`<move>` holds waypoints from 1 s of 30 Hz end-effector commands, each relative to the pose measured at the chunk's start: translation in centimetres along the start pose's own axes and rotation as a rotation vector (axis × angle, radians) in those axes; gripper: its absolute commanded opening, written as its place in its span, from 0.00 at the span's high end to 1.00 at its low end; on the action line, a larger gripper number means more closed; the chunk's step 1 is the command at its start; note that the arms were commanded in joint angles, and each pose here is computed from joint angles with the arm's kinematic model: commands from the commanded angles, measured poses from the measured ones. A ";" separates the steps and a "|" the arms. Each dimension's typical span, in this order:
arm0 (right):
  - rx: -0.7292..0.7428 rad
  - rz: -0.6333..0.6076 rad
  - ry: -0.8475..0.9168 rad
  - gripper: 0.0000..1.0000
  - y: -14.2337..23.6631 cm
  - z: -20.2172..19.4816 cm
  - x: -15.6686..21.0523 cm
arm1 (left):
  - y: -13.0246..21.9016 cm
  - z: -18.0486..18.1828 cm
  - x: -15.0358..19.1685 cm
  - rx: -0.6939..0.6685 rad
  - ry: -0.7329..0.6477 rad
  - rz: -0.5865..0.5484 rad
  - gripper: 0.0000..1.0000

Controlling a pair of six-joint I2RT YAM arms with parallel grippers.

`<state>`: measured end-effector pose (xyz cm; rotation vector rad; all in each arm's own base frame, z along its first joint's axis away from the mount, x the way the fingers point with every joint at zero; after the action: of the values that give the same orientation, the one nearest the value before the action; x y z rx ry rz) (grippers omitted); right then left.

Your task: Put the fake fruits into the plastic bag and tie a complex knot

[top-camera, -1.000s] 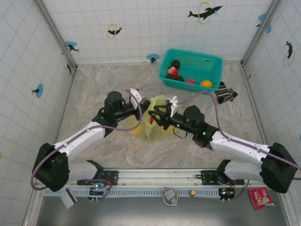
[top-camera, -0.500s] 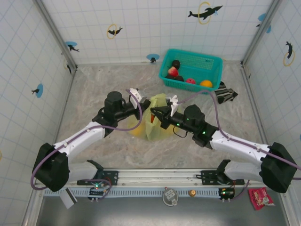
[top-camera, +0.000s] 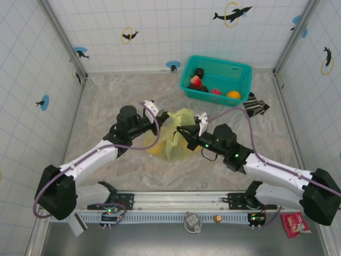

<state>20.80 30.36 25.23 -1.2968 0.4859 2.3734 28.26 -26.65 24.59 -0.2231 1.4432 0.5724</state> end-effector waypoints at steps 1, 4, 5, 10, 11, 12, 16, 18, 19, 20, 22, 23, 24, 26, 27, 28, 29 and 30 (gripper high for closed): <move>0.015 -0.004 -0.015 1.00 1.1 -0.3 0.6 | 1.0 3.0 -0.1 -0.158 0.019 -0.001 1.00; 0.036 -0.002 -0.017 1.00 1.6 -0.7 0.9 | 1.2 3.7 0.5 -0.199 0.027 0.018 1.00; 0.046 0.003 -0.016 1.00 1.7 -0.9 1.1 | 1.3 4.0 0.6 -0.217 0.029 0.021 1.00; 0.143 0.026 -0.009 1.00 2.4 -2.6 1.7 | 2.0 5.5 1.4 -0.313 0.042 0.046 1.00; 0.176 0.023 0.000 1.00 2.7 -3.1 1.6 | 2.3 6.0 1.6 -0.349 0.046 0.056 1.00; 0.215 0.011 0.010 1.00 3.0 -3.7 1.4 | 2.6 6.4 1.8 -0.384 0.049 0.062 1.00; 0.371 -0.070 0.059 1.00 5.2 -6.0 -0.1 | 4.5 8.4 3.3 -0.555 0.056 0.107 1.00; 0.476 -0.113 0.008 1.00 6.5 -7.8 -0.8 | 5.5 9.0 4.4 -0.618 0.067 0.127 1.00; 0.524 -0.115 -0.036 1.00 7.1 -9.0 -0.8 | 5.9 9.3 4.9 -0.643 0.078 0.136 1.00; 0.560 -0.121 -0.081 1.00 7.6 -10.0 -0.9 | 6.2 9.4 5.6 -0.660 0.088 0.149 1.00; 0.627 -0.110 -0.138 1.00 8.8 -11.9 0.0 | 6.7 9.7 6.8 -0.689 0.112 0.176 1.00; 0.652 -0.121 -0.161 1.00 9.5 -12.6 0.3 | 6.9 9.7 7.3 -0.700 0.121 0.189 1.00; 0.683 -0.136 -0.179 1.00 10.2 -13.3 0.5 | 7.1 9.7 7.8 -0.711 0.128 0.200 1.00; 0.743 -0.188 -0.212 1.00 11.9 -14.6 0.7 | 7.9 10.1 8.6 -0.753 0.139 0.216 1.00; 0.772 -0.213 -0.227 1.00 12.7 -15.2 0.7 | 8.2 10.2 8.9 -0.771 0.142 0.221 1.00; 0.806 -0.247 -0.250 1.00 13.7 -15.8 0.6 | 8.6 10.5 9.2 -0.794 0.149 0.225 1.00; 0.838 -0.274 -0.274 1.00 14.7 -16.6 0.7 | 9.0 10.7 9.5 -0.808 0.164 0.228 1.00; 0.850 -0.284 -0.288 1.00 15.1 -16.9 0.8 | 9.2 10.9 9.7 -0.812 0.178 0.228 1.00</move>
<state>24.28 14.88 19.13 -0.7633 0.9121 1.9706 31.58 -17.13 18.13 -0.5389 1.4137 1.1281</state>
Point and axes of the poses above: each hand's point on the last joint's axis, 136 mm out from that joint toward the fingers, its own y axis back along the fingers, its own z axis along the line the jaws close on, x = y × z, the point moved 1 cm from there along y, back along the fingers, and after that the axes turned 7 degrees about -y, right-handed, at the moved point
